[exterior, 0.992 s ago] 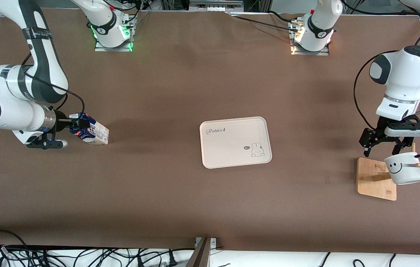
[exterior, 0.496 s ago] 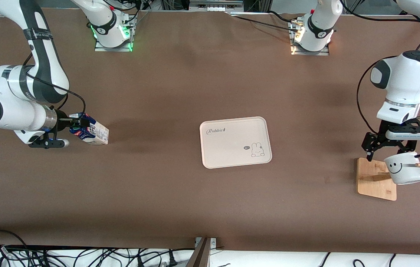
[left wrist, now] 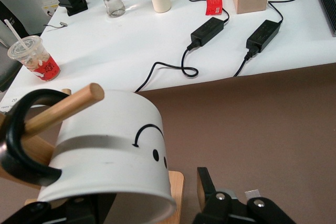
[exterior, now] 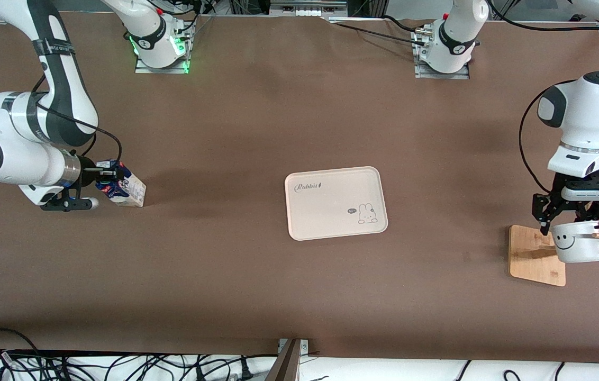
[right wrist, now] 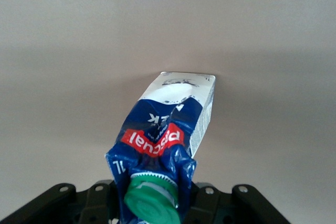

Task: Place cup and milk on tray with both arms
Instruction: 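Grasp the milk carton with the right gripper while the left gripper grasps the mug, then lift the carton toward the tray while the left gripper lifts the mug off, then lower the carton onto the tray while the left gripper carries the mug over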

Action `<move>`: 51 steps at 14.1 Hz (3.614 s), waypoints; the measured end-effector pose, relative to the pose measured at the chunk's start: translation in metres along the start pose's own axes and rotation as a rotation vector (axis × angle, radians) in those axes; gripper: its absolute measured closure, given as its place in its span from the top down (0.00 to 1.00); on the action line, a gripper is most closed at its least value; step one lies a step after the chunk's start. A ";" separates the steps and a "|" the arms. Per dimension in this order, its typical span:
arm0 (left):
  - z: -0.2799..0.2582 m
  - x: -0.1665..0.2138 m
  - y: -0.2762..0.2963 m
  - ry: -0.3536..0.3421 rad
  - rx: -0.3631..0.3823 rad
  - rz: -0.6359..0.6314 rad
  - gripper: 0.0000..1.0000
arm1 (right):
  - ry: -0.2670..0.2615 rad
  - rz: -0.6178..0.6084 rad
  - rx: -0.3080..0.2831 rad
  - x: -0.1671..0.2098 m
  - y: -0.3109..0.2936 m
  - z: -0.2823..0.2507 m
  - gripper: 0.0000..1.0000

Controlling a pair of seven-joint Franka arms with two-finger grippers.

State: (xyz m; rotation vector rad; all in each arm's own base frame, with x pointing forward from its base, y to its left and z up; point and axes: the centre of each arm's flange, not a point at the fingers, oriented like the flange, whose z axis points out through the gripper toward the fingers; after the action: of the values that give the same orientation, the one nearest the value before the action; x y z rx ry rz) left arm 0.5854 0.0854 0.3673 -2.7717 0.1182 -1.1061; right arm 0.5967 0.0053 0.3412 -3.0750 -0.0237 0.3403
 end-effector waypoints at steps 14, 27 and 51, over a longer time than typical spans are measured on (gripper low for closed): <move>0.001 0.000 0.004 -0.001 -0.005 0.032 0.07 | 0.149 -0.174 0.186 -0.050 -0.136 -0.169 0.28; -0.019 0.026 0.042 0.056 -0.050 0.073 0.07 | -0.133 -0.403 0.013 -0.076 -0.373 -0.100 0.24; -0.076 0.089 0.158 -0.715 -0.250 0.037 0.07 | 0.103 -0.116 0.263 -0.019 -0.486 0.021 0.24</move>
State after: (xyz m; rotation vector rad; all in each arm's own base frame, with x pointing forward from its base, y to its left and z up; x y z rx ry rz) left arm 0.5945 -0.0906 0.4545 -3.1741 0.2279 -0.0440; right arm 0.5691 0.4917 0.3489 -2.8107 -0.1402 0.1636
